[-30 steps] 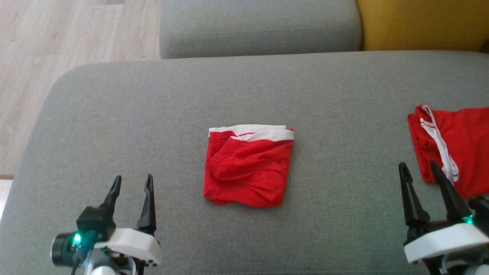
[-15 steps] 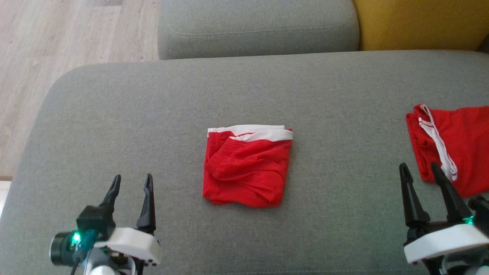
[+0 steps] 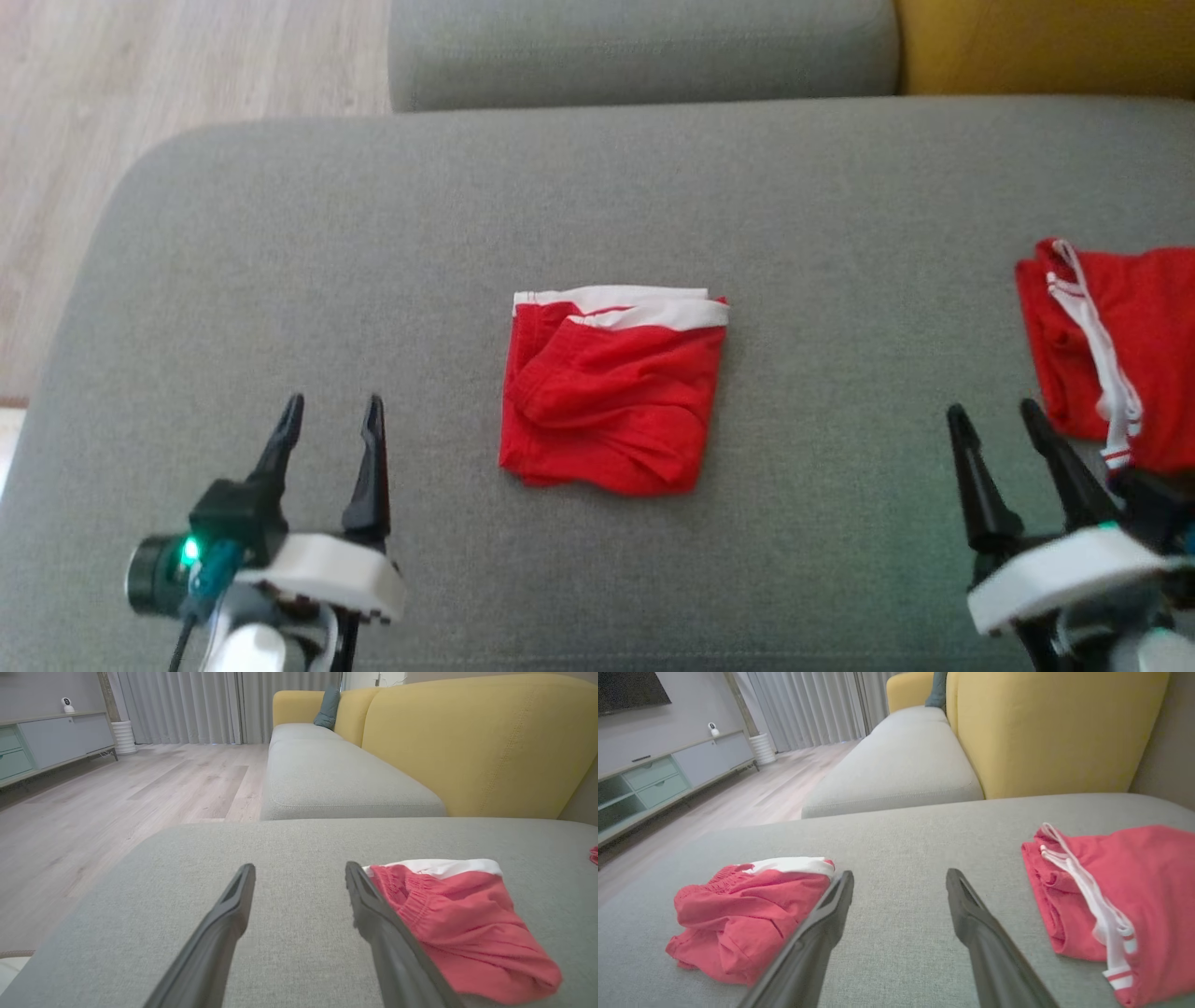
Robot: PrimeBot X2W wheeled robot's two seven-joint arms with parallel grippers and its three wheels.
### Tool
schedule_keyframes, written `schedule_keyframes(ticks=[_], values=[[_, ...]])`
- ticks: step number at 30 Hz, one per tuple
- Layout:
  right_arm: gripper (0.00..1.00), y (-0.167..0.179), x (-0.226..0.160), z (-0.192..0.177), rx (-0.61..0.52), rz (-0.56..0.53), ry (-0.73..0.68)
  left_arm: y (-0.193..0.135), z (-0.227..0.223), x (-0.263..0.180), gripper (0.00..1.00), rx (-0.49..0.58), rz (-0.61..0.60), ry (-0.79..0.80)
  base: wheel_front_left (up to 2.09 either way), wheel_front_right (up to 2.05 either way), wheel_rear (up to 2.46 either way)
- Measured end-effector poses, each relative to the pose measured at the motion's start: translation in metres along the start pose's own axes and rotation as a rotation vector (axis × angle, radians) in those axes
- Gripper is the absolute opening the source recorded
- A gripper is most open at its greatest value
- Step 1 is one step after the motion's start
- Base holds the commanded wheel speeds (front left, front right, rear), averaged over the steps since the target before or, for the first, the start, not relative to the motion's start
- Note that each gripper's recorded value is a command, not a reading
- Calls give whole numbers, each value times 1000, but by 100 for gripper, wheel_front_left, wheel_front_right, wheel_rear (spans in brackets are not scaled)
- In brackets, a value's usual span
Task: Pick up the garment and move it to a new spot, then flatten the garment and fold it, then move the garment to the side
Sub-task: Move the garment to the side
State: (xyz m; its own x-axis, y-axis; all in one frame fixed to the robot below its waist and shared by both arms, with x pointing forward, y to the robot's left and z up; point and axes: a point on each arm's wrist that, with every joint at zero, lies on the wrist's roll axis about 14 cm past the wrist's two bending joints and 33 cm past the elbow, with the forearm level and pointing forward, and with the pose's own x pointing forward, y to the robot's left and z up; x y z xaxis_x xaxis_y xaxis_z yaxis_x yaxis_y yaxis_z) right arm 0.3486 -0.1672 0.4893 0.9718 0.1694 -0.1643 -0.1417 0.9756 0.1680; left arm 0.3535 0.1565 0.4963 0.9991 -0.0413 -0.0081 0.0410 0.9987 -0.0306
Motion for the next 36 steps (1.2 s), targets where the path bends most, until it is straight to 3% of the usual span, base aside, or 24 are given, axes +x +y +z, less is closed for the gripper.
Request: schedule_keyframes(ticks=[4,15,20,26,27,28,29,36], values=[[100,14,28,-17,12,59,74,1,7,17,100,1,0,-24,0,0,0],[100,110,92,-86,105,314,318,7,2,43,100,7,21,-35,0,0,0],[100,114,90,-129,104,316,486,14,1,44,100,5,49,-38,0,0,0],[100,117,97,-132,123,322,524,14,3,43,100,7,55,-51,0,0,0],[78,118,97,-132,130,322,530,14,4,43,100,6,54,-52,0,0,0],[29,118,97,-132,132,323,533,14,4,43,100,5,54,-53,0,0,0],[0,118,98,-132,132,324,541,13,4,43,100,5,53,-53,0,0,0],[0,122,94,-130,99,343,555,8,5,46,100,2,37,-58,0,0,0]])
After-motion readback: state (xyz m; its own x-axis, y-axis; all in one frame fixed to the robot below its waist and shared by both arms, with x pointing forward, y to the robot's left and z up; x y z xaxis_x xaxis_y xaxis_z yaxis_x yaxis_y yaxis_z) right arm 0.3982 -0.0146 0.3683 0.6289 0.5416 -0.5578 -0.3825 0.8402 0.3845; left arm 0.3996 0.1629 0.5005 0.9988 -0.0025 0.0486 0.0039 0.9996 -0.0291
